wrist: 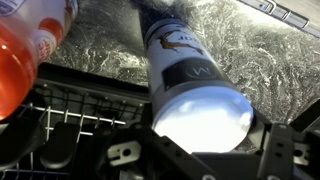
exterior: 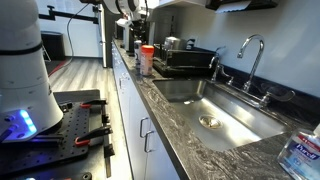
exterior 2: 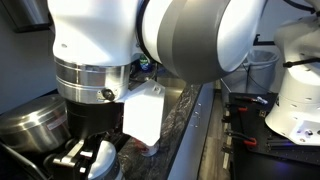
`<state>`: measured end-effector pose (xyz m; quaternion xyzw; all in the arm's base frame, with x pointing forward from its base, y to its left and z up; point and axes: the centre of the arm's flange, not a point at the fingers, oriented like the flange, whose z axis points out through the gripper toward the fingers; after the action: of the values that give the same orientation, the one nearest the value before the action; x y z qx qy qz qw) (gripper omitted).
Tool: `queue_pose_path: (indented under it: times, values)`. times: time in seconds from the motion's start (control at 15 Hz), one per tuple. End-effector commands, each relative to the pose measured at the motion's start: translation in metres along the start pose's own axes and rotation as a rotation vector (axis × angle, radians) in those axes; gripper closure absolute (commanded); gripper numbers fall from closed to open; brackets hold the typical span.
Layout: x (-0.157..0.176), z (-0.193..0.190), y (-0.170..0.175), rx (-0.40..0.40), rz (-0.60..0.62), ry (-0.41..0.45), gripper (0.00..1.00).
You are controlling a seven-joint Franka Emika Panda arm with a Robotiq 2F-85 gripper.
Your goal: Remove the white bottle from the dish rack
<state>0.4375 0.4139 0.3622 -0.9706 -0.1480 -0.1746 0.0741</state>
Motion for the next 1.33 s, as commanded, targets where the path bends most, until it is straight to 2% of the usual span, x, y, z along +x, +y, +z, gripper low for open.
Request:
queue_pose_path:
  times: [0.0, 0.07, 0.13, 0.2, 0.67, 1.27]
  values:
    - [-0.002, 0.001, -0.004, -0.006, -0.005, 0.024, 0.39]
    - [-0.003, 0.001, -0.004, -0.005, -0.007, 0.024, 0.39]
    - [-0.002, 0.000, -0.005, -0.004, -0.010, 0.024, 0.03]
    - [-0.003, -0.001, -0.005, -0.004, -0.012, 0.025, 0.01]
    - [-0.003, -0.023, -0.011, 0.006, -0.023, 0.038, 0.00]
    - [-0.004, -0.092, -0.023, 0.044, -0.026, 0.096, 0.00]
